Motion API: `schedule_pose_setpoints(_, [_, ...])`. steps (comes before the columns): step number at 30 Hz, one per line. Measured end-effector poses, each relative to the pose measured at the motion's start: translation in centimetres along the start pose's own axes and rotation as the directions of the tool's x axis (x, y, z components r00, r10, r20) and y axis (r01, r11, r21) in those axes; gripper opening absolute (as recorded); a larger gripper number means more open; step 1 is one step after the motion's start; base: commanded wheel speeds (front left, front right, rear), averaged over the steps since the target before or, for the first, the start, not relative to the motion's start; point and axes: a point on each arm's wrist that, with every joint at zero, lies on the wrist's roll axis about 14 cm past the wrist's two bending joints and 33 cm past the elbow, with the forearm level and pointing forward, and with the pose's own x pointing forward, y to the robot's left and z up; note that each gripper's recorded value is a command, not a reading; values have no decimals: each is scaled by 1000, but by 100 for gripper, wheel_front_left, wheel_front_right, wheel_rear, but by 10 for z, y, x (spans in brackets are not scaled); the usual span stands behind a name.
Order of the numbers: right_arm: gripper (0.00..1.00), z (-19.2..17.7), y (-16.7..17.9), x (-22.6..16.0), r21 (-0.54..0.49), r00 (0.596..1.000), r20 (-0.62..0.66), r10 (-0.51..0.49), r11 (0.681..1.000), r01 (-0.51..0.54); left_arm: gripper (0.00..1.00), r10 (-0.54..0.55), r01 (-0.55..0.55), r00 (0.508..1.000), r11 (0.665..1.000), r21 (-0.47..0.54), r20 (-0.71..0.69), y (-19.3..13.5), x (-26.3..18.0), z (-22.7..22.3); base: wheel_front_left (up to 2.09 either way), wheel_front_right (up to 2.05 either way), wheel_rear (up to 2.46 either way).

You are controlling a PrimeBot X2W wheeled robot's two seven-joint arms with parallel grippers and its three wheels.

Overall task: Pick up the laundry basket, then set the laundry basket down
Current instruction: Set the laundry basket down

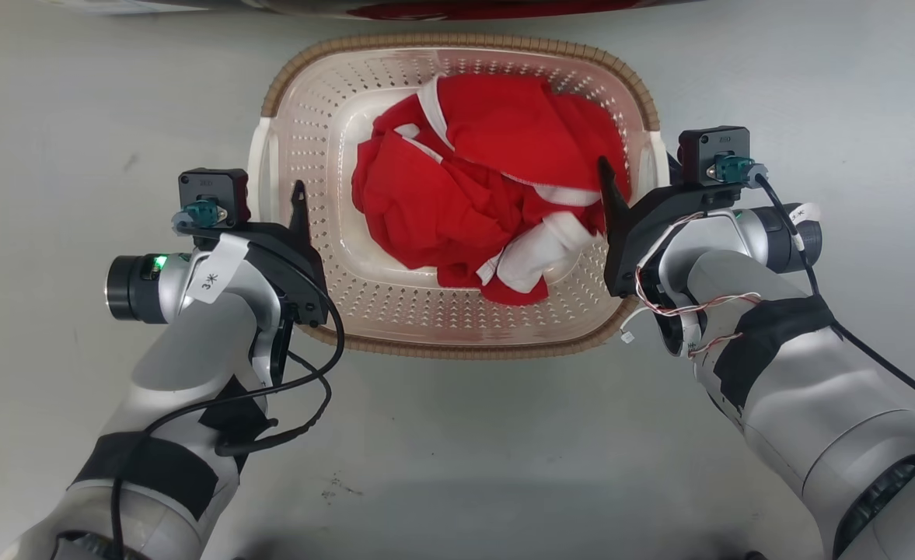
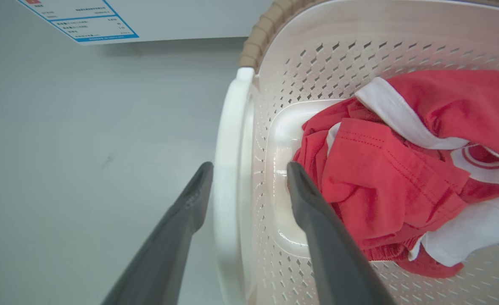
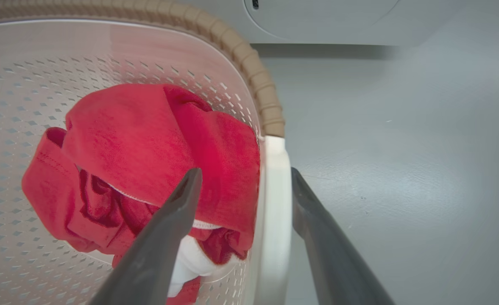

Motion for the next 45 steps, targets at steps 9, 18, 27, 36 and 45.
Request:
schedule_pose_setpoints(9, [100, 17, 1, -11, -17, 999, 46, -7, 1000, 8, 100, 12, -12, 999, 1000, -7, 43, 2, -12, 15, 0, 0, 0])
schedule_pose_setpoints(18, [100, 35, -4, -35, -33, 993, 108, -39, 999, 43, 100, 11, -9, 998, 1000, -30, 64, 1, -36, 16, 0, 0, 0])
schedule_pose_setpoints(27, [100, 52, -5, -78, 21, 979, 190, -75, 997, 73, 100, -7, 18, 991, 996, -86, 134, -8, -76, 30, 0, 0, 0])
schedule_pose_setpoints(36, [100, 68, 7, -112, 51, 964, 256, -69, 997, 57, 100, -39, 63, 970, 994, -92, 241, -20, -111, 55, 0, 0, 0])
schedule_pose_setpoints(45, [100, 74, 15, -162, 96, 936, 347, -60, 995, 28, 100, -32, 66, 922, 995, -75, 385, -12, -167, 72, 0, 0, 0])
